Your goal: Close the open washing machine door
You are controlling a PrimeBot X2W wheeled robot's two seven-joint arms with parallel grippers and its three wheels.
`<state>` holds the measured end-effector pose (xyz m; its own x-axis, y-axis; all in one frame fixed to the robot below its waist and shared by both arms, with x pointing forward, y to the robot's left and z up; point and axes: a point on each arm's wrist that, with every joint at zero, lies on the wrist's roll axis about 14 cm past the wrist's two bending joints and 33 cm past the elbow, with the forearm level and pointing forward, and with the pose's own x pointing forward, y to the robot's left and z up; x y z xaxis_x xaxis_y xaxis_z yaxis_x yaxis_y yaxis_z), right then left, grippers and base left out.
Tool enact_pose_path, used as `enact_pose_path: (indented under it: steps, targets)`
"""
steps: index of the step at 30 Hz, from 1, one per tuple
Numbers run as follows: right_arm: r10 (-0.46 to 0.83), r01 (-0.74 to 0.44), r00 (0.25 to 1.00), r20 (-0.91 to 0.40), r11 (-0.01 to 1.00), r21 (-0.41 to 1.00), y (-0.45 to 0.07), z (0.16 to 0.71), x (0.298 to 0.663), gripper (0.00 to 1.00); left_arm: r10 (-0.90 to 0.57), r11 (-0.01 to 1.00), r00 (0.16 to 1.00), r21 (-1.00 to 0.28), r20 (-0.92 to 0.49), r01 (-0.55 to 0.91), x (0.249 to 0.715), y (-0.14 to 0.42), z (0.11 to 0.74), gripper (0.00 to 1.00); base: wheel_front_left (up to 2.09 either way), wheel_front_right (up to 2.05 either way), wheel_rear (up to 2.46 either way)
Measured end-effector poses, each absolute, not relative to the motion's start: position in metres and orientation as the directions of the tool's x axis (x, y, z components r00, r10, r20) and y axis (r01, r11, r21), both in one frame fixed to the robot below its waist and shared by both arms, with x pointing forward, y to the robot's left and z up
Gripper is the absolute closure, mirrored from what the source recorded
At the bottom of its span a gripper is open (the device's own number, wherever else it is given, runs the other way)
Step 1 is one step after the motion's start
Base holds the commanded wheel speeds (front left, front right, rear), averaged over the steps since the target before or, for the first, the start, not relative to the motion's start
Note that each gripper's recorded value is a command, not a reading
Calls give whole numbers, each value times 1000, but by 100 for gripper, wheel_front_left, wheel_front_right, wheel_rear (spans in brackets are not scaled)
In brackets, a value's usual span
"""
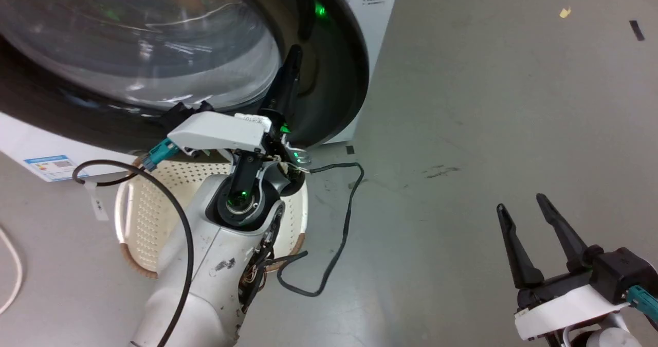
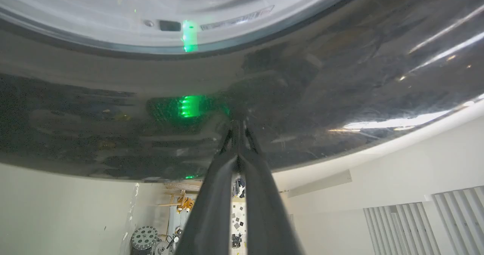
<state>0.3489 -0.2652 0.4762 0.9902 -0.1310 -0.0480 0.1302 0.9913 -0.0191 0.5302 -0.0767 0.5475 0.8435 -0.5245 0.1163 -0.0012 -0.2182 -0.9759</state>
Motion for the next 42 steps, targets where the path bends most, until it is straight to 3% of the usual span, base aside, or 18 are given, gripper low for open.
enact_pose_path:
  steps: [6,9,10,11,12,14,18,21,23,31,37,42]
  targets:
    - [-101,101,995,-2,995,-25,-258,489,356,0,-544,-167,829,-985,130,45,512,-68,554,100,0,0,0]
    - [-86,86,996,35,996,-20,-254,500,357,0,-579,-56,806,-992,123,111,485,-60,548,100,0,0,0]
    - [-80,81,996,46,997,-17,-252,503,358,0,-589,-11,801,-991,112,131,474,-56,543,87,0,0,0]
    - [-69,70,996,55,997,-16,-248,505,358,0,-590,19,801,-990,102,139,465,-48,538,27,0,0,0]
    - [-58,59,996,62,998,-18,-245,507,358,0,-589,45,803,-988,91,145,455,-40,534,0,0,0,0]
    - [-34,36,997,74,999,-17,-237,511,355,0,-566,134,820,-972,84,192,439,-17,530,0,0,0,0]
    - [9,-8,996,87,1000,-14,-223,514,351,0,-451,412,889,-866,75,282,417,46,518,0,0,0,0]
    - [39,-37,994,102,999,-18,-213,517,350,0,-360,746,933,-603,-8,283,407,101,497,0,0,0,0]
    - [61,-60,992,113,998,-13,-204,520,350,0,-260,853,965,-458,40,249,405,133,514,0,0,0,0]
    - [138,-139,979,148,990,-6,-173,530,351,0,-48,980,975,-179,217,88,360,178,557,0,0,0,0]
    - [165,-168,978,125,986,14,-159,521,349,0,-42,998,984,50,171,34,340,175,537,0,0,0,0]
    - [185,-189,978,94,981,35,-150,511,349,0,-33,999,986,48,165,25,336,167,534,0,0,0,0]
